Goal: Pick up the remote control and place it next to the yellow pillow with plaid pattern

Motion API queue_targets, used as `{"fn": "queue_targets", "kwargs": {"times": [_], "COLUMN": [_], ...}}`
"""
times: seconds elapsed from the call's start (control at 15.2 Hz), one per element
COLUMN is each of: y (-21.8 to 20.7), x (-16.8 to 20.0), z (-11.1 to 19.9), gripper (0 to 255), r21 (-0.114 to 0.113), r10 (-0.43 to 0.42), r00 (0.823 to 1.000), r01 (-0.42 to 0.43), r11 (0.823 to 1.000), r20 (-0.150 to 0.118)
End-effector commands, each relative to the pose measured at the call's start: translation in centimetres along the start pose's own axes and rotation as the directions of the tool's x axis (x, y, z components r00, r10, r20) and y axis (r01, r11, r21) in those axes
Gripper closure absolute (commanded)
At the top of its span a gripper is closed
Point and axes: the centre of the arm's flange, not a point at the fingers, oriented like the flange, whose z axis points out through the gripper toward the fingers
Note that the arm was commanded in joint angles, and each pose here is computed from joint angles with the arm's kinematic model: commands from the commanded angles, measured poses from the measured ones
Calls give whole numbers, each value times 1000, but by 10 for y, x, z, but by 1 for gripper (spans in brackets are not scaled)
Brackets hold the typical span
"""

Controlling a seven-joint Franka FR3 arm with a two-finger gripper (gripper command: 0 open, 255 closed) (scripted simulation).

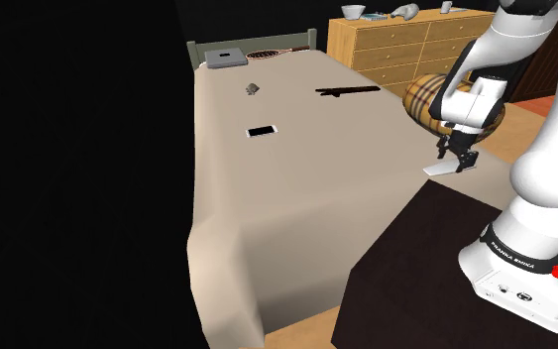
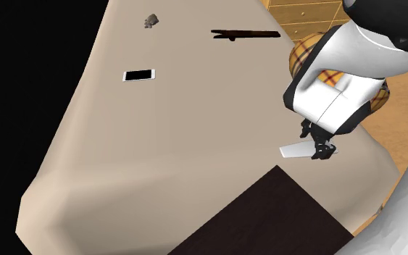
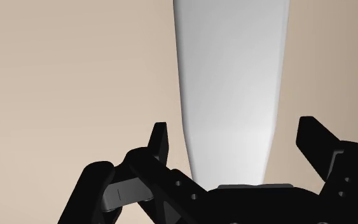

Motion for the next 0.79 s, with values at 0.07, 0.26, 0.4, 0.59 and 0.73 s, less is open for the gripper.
{"fn": "queue_targets", "kwargs": {"times": [0.07,0.26,0.4,0.59,0.73], "y": [0,0,0,0,0], "x": [0,0,0,0,0], "z": [-13,-50,-50,-50,-50], "gripper": [0,0,0,0,0], "r21": [0,0,0,0,0], "r10": [0,0,0,0,0], "r00": [1000,1000,1000,1000,1000], "r01": [0,0,0,0,0], "r11": [1000,1000,1000,1000,1000], "r20": [0,0,0,0,0]}}
